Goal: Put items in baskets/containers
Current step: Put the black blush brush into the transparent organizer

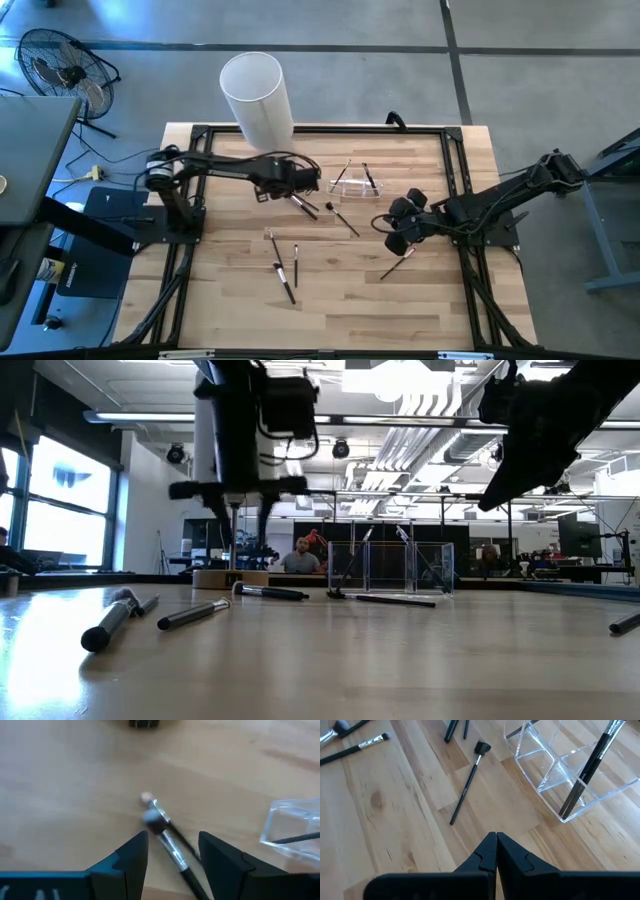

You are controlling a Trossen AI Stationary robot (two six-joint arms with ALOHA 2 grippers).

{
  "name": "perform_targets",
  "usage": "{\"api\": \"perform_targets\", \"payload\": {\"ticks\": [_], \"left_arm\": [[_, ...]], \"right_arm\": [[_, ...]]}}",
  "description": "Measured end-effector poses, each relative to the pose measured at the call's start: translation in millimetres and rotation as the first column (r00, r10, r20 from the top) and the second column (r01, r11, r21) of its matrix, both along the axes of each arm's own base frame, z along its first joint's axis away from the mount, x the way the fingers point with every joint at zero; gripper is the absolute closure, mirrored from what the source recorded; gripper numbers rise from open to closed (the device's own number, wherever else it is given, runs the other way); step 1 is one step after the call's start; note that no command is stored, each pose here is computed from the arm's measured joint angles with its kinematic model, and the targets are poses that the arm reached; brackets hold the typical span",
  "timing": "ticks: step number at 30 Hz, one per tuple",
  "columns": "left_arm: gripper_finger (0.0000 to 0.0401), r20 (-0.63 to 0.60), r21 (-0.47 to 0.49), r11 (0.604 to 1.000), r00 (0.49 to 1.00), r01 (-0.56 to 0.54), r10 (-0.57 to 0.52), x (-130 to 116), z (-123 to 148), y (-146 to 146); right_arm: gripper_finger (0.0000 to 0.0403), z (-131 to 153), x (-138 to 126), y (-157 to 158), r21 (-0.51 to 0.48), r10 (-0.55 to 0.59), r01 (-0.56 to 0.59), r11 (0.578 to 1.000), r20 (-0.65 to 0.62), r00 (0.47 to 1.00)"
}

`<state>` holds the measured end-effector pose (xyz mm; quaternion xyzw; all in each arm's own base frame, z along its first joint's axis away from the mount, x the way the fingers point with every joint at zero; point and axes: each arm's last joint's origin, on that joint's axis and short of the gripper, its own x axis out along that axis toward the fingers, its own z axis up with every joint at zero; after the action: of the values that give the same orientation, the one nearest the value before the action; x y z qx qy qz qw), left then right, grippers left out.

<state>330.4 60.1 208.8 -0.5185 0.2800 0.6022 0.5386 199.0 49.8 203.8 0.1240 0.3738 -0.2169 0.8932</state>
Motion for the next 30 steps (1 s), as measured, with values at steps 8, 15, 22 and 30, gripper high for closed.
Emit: {"api": "perform_targets", "payload": {"ticks": [8,15,22,30], "left_arm": [[0.0231,-0.068,-0.102,0.991,0.995,-0.085,0.078,8.1,-33.8,1.9],[0.0231,-0.068,-0.128,0.982,0.989,-0.137,0.129,1.3,-47.7,12.1],[0.0231,-0.025,-0.144,0.98,0.99,-0.139,0.137,2.9,-51.9,15.7],[0.0233,-0.046,-0.137,0.982,0.991,-0.13,0.125,-0.2,-54.8,14.4]], "right_arm": [[0.0397,-0.4,-0.3,0.9,0.006,0.04,-0.039,0.999,-0.019,0.999],[0.0401,-0.9,-0.7,1.7,0.02,0.059,-0.058,0.998,-0.03,0.998],[0.0397,-1.1,-0.8,2.2,0.033,0.068,-0.067,0.997,-0.034,0.997],[0.0399,-1.1,-0.8,2.2,0.034,0.069,-0.068,0.997,-0.034,0.997]]}}
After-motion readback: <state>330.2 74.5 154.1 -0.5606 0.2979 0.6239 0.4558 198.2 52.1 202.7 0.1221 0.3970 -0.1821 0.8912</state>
